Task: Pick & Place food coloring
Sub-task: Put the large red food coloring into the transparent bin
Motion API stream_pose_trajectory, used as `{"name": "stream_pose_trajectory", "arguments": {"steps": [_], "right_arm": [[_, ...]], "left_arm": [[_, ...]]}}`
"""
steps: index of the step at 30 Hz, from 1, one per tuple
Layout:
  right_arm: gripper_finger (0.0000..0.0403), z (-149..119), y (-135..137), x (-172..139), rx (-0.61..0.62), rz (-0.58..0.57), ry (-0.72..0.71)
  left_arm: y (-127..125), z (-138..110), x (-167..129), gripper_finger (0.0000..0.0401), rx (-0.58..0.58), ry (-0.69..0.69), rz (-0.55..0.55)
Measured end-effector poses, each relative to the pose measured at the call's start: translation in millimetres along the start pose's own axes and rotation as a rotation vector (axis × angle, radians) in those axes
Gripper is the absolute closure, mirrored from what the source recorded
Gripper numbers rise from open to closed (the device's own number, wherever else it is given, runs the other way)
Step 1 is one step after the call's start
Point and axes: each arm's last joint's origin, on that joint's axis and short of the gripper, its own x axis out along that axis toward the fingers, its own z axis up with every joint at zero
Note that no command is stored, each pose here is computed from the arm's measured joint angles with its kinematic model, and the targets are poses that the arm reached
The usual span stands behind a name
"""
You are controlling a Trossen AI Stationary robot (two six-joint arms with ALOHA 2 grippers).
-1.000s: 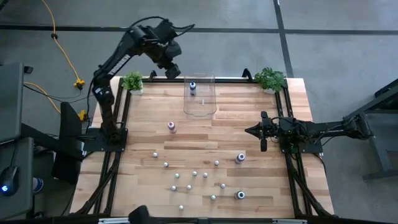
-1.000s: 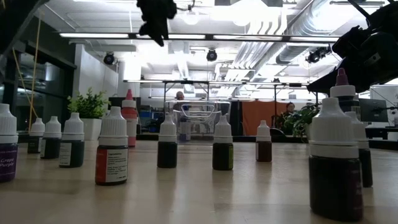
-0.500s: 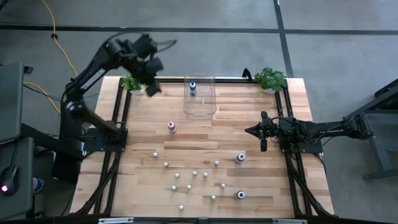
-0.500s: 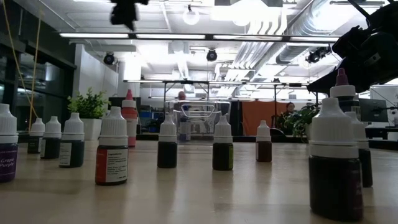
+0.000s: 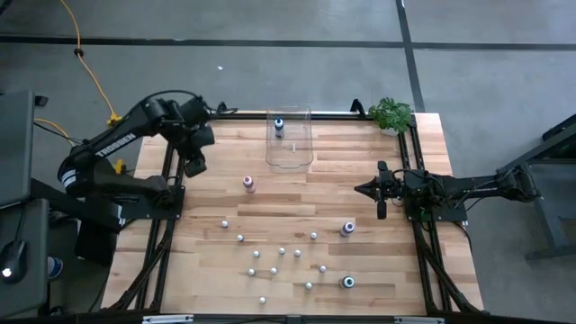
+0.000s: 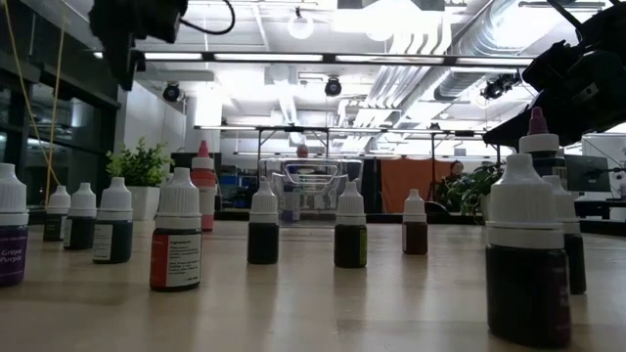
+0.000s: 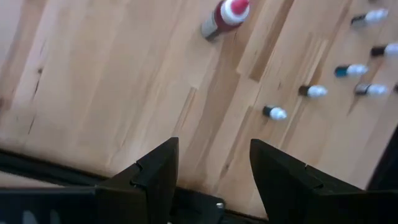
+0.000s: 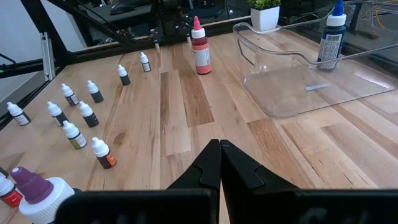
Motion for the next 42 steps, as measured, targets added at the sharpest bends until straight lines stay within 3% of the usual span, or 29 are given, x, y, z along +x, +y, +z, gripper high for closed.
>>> {"name": "stream_pose_trajectory", "arguments": {"steps": [10, 17, 26, 32, 42], "right_arm": [[0.0402, 0.1, 0.0, 0.0, 0.000, 0.000, 0.000], [0.0402, 0.0, 0.0, 0.0, 0.000, 0.000, 0.000], [0.0402, 0.0, 0.0, 0.0, 0.000, -0.001, 0.000], [0.0402, 0.0, 0.0, 0.0, 0.000, 0.000, 0.000], [0.0402, 0.0, 0.0, 0.0, 0.000, 0.000, 0.000]], "left_arm": [[4.8, -6.0, 36.1, 0.0209, 0.253, 0.008, -0.101], [8.5, 5.5, 41.7, 0.0209, 0.439, -0.108, -0.053], [11.3, 33.4, 41.4, 0.0209, 0.516, -0.326, 0.031], [2.4, 50.4, 63.0, 0.0209, 0.598, -0.273, -0.008], [-11.7, 65.5, 100.1, 0.0209, 0.661, -0.097, 0.022]]}}
